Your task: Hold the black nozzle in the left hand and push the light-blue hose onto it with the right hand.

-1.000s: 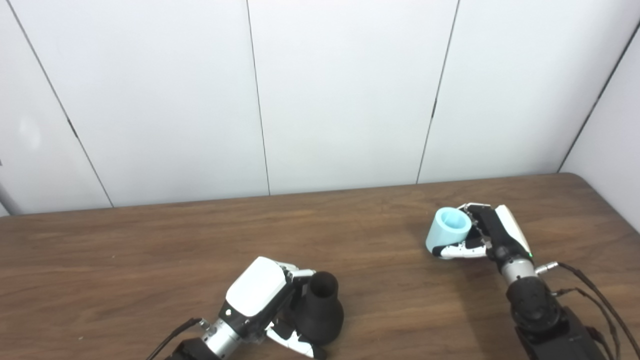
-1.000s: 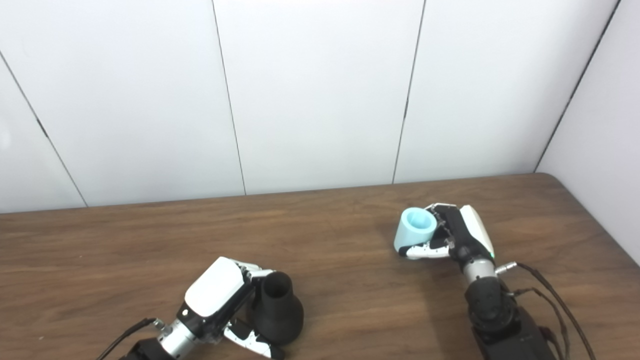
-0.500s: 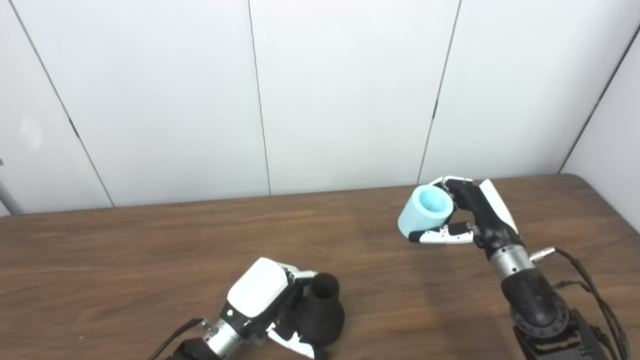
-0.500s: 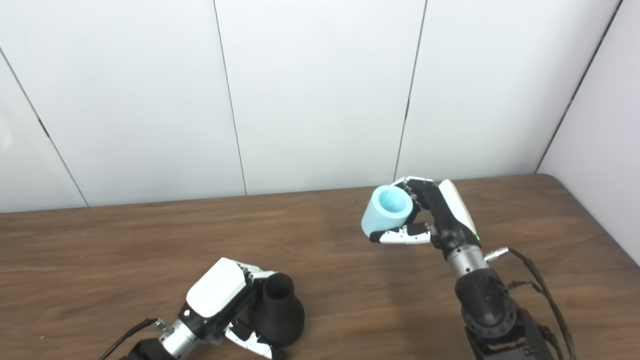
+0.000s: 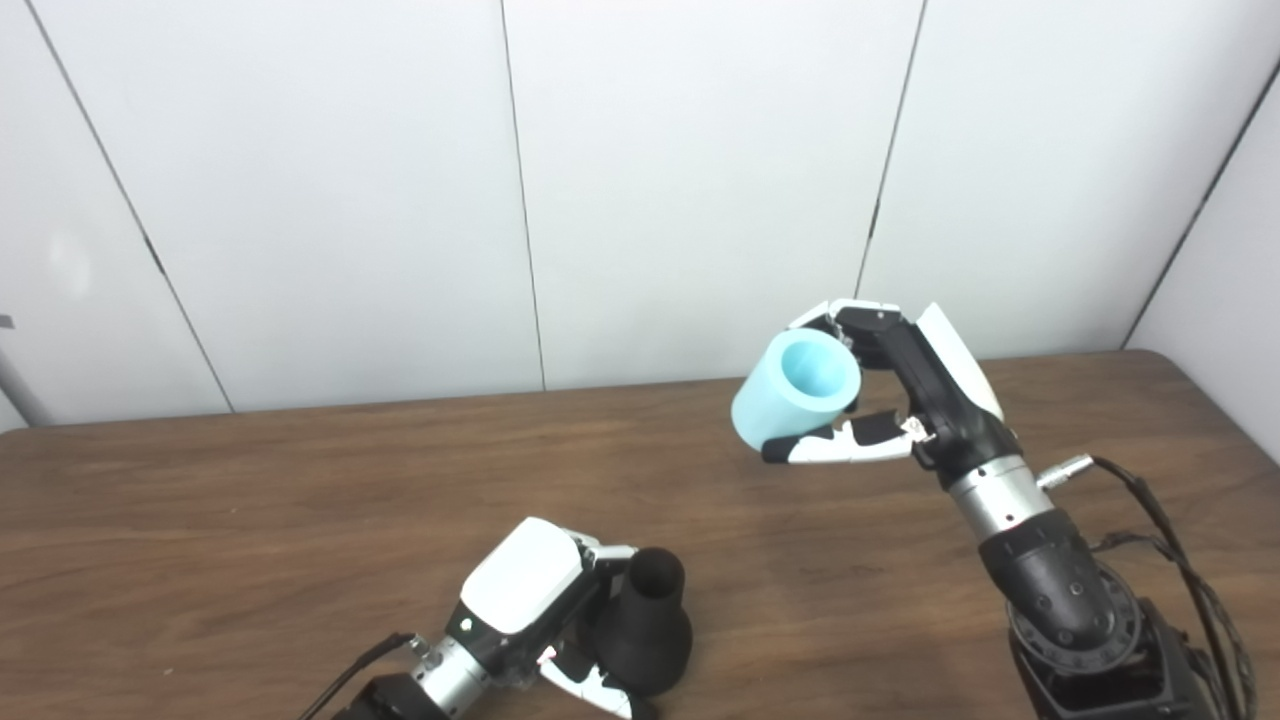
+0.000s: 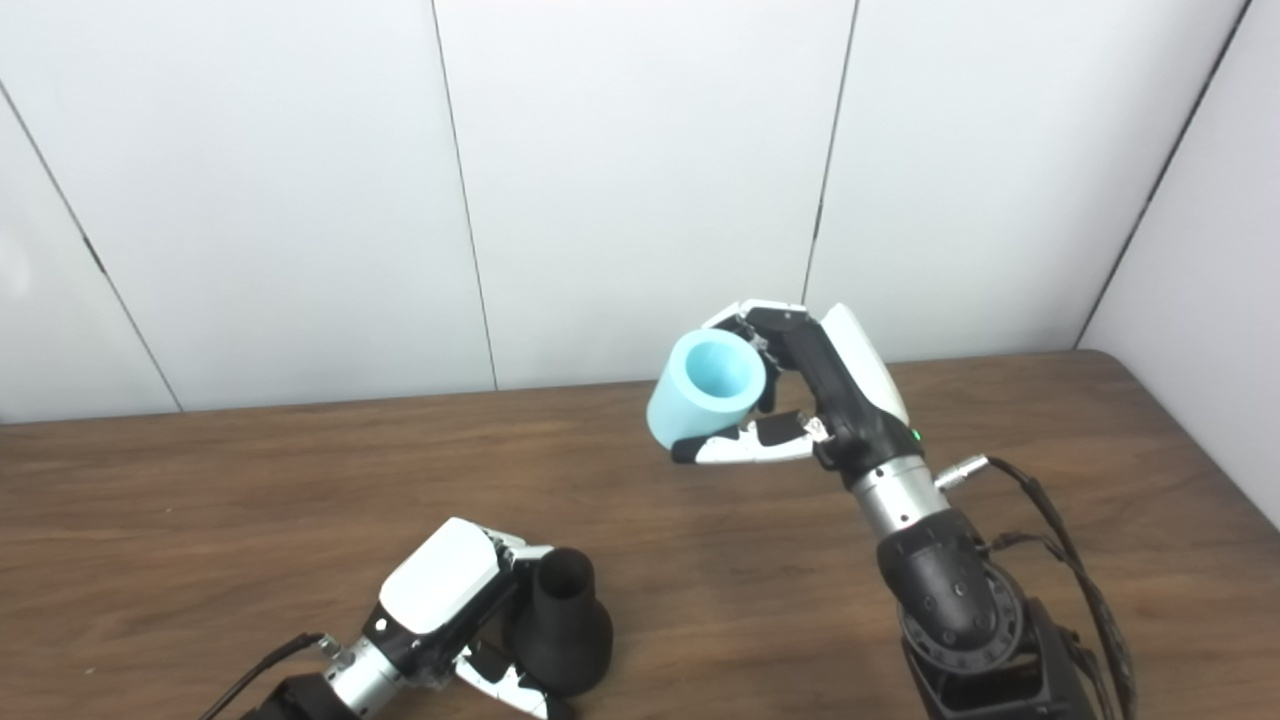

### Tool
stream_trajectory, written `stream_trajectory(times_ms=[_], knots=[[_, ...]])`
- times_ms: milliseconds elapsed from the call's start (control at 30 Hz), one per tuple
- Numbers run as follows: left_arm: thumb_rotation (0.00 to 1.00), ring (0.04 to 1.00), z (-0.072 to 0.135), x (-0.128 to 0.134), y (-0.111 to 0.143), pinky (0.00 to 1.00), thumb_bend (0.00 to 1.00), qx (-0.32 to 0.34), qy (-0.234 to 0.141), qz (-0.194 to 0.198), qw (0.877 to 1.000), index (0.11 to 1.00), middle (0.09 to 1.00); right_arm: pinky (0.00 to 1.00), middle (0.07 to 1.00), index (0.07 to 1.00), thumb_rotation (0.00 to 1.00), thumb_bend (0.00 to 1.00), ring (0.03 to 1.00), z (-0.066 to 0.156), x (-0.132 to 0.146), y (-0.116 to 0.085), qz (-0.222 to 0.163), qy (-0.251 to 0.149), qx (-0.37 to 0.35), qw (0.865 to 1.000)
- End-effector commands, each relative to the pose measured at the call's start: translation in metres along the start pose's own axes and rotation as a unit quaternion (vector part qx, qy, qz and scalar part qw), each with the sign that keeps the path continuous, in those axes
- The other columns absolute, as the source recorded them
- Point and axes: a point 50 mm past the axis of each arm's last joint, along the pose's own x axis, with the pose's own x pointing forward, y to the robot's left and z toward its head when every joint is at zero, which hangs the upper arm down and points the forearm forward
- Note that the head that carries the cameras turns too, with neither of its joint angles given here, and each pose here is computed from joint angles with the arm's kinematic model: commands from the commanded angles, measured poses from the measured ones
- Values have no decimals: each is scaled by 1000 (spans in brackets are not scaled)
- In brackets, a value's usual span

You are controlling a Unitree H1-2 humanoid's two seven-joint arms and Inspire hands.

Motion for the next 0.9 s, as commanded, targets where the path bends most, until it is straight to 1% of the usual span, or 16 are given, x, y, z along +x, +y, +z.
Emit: stream_trajectory(times_ms=[0, 33, 133, 167, 200, 267, 333, 433, 533, 567, 600, 633, 700, 767, 800, 867], knots=[[0, 326, 13, -38, -53, 233, 521, -60, 36, -51, 996, 508, 456, 210, 468, 518, 0, 520, 289, 22, 7, -8, -8, -37, 1, 999], [0, 326, 13, -38, -53, 233, 521, -60, 36, -51, 996, 508, 456, 202, 468, 519, 0, 520, 279, 26, 6, -6, -4, -38, 2, 999], [0, 359, 12, -38, -53, 260, 522, -61, 36, -52, 996, 495, 473, 257, 469, 517, 0, 520, 330, 33, 3, -4, 7, -44, 7, 999], [0, 355, 12, -38, -53, 258, 523, -61, 36, -53, 996, 495, 474, 263, 468, 517, 0, 520, 337, 36, 2, -2, 12, -47, 8, 999], [0, 318, 12, -38, -54, 227, 522, -60, 36, -54, 996, 505, 460, 274, 469, 515, 0, 521, 350, 37, 2, -2, 15, -49, 8, 999], [0, 315, 12, -38, -55, 226, 521, -59, 37, -59, 996, 507, 454, 239, 466, 519, 0, 520, 316, 41, -1, 2, 25, -55, 15, 998], [0, 308, 12, -39, -56, 221, 520, -59, 36, -61, 996, 515, 437, 228, 464, 522, 0, 519, 306, 43, -3, 5, 34, -63, 20, 997], [0, 306, 13, -39, -56, 215, 519, -58, 36, -64, 996, 519, 427, 279, 462, 526, 0, 518, 353, 43, -5, 12, 46, -70, 22, 996], [0, 326, 13, -39, -57, 230, 521, -57, 36, -66, 996, 514, 443, 251, 465, 520, 0, 519, 330, 42, -8, 18, 52, -69, 28, 996], [0, 339, 13, -39, -57, 243, 521, -58, 36, -66, 996, 510, 448, 238, 467, 517, 0, 520, 314, 40, -10, 21, 53, -68, 33, 996], [0, 346, 13, -39, -57, 250, 522, -58, 36, -66, 995, 509, 451, 207, 467, 516, 0, 520, 277, 39, -11, 23, 54, -68, 37, 996], [0, 324, 13, -38, -57, 232, 520, -58, 36, -66, 995, 512, 435, 196, 467, 516, 0, 520, 263, 37, -12, 24, 55, -67, 39, 995], [0, 288, 14, -38, -57, 202, 517, -58, 36, -65, 996, 513, 411, 189, 465, 518, 0, 520, 256, 34, -14, 29, 59, -68, 42, 995], [0, 319, 13, -38, -57, 226, 520, -57, 36, -66, 996, 511, 431, 210, 463, 521, 0, 519, 278, 31, -17, 33, 66, -70, 48, 994], [0, 316, 13, -38, -57, 224, 520, -58, 36, -66, 995, 513, 431, 210, 463, 522, 0, 519, 277, 29, -18, 35, 70, -69, 50, 994], [0, 346, 13, -37, -57, 256, 522, -60, 36, -64, 996, 508, 446, 208, 461, 524, 0, 519, 272, 25, -21, 39, 76, -66, 48, 994]])
